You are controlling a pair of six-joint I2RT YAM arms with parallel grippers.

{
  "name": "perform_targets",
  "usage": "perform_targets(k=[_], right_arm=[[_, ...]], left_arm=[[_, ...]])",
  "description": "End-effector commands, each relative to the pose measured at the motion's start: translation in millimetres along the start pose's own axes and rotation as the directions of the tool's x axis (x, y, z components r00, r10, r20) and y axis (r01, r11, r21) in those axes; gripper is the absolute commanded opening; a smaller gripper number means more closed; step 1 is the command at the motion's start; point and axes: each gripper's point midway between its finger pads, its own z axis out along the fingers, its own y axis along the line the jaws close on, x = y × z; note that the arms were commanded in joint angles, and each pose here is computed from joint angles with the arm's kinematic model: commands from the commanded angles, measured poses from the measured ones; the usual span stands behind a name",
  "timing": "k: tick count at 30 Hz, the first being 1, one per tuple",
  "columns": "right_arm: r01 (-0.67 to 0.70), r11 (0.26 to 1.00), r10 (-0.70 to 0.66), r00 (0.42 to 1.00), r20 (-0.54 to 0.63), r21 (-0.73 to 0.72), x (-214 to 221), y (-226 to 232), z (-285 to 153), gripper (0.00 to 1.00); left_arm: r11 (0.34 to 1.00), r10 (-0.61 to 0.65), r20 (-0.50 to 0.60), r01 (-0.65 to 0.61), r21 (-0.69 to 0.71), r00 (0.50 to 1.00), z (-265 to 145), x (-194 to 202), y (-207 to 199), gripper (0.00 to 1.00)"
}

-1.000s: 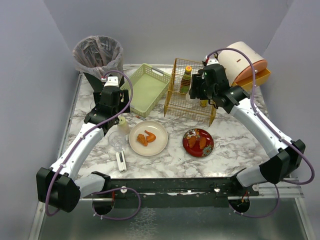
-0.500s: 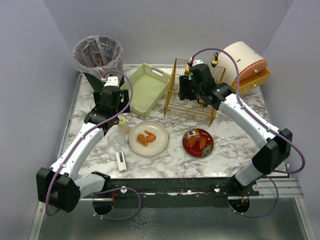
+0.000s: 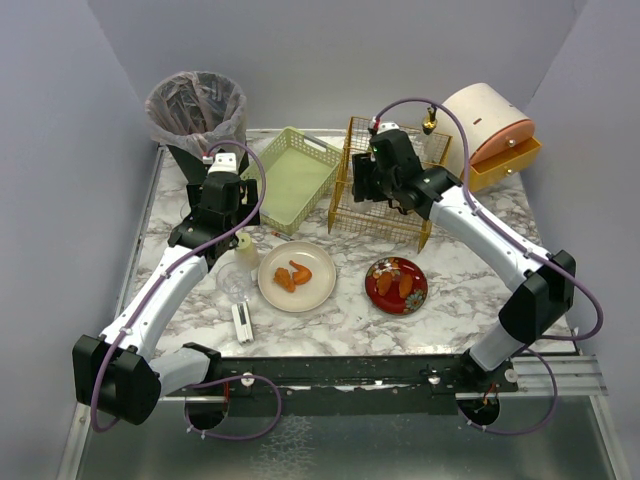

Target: Clear the kitchen counter

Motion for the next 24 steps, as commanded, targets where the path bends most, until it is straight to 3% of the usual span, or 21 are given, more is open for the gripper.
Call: perform_targets(k=[1, 13, 24], right_arm=[[-0.024, 0.999, 0.016, 0.984, 0.177, 0.044, -56.6, -2.0, -11.9, 0.01], [0.005, 0.983, -0.042, 0.979, 0.198, 0.183, -89.5, -26.2, 6.2, 0.00], [-0.003, 0.980, -0.027, 0.989, 0.146, 0.201, -80.4, -40.8, 37.1, 0.00]], left_arm=[[1.000, 0.008, -0.001, -0.008, -0.022, 1.000, -2.8, 1.6, 6.9, 0.99], [1.000, 0.008, 0.002, -0.008, -0.025, 1.000, -3.4, 0.9, 7.7, 0.99], [1.000, 0.009, 0.000, -0.009, -0.026, 1.000, -3.0, 1.6, 7.9, 0.99]])
